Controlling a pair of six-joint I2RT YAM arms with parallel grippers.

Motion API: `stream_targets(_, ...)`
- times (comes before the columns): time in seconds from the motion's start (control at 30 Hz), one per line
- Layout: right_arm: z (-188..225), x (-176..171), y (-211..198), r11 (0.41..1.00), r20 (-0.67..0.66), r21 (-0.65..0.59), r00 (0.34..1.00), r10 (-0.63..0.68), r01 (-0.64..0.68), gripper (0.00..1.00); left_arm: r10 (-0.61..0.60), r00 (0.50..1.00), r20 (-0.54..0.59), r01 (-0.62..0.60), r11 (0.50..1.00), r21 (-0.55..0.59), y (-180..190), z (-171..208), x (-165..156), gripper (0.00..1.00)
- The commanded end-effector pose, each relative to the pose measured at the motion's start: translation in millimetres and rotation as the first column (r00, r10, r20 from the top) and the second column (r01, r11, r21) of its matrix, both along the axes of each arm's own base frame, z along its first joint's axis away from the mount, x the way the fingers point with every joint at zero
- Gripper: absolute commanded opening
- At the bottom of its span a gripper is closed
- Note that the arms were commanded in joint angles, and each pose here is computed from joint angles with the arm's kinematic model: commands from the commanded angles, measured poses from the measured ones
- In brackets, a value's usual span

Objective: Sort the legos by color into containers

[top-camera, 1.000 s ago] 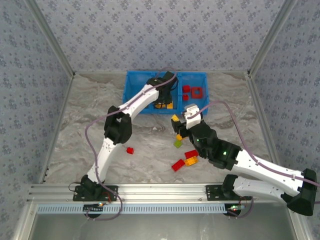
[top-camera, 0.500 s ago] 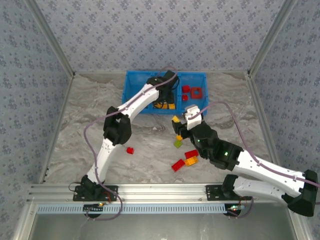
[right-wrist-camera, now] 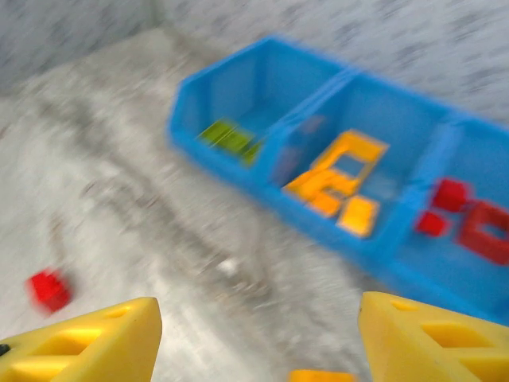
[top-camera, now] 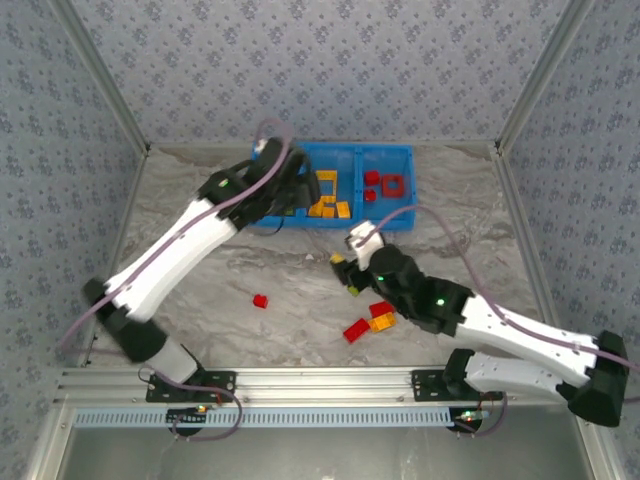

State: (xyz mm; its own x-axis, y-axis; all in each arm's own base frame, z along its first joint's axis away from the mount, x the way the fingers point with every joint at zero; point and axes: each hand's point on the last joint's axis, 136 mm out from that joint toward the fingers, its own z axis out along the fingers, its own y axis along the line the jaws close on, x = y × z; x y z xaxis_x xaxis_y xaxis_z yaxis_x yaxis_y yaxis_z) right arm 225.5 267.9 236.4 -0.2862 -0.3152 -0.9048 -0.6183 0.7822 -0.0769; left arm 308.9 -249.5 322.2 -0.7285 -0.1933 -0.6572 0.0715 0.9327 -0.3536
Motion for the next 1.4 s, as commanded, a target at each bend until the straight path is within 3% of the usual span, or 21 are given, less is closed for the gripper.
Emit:
stream_targets(0.0,-35,-42,56,0.962,-0.180,0.014,0.946,0.271,-0.272,0.69,-0.026,1.000,-0.013,0.026,1.000,-0.008,33,-12,-43,0.62)
stream_targets(0.17,-86,-71,119,0.885,-0.273,-0.054,0.859,0.433,-0.463,0.70,-0.015,0.995,-0.097,0.013,1.000,-0.014,103,-49,-117,0.63)
stream_targets(0.4,-152,-62,162,0.841,-0.409,-0.154,0.808,0.424,-0.519,0.70,0.012,0.998,-0.061,-0.018,0.995,-0.101,162,-61,-174,0.65)
stream_targets(0.7,-185,-35,193,0.839,-0.469,-0.181,0.795,0.385,-0.513,0.67,0.032,0.997,0.066,-0.019,0.981,-0.195,182,-41,-185,0.67)
stream_targets(1.37,-205,-28,207,0.839,-0.535,-0.170,0.763,0.361,-0.517,0.32,0.005,0.998,0.056,0.005,0.983,-0.184,173,-41,-182,0.67)
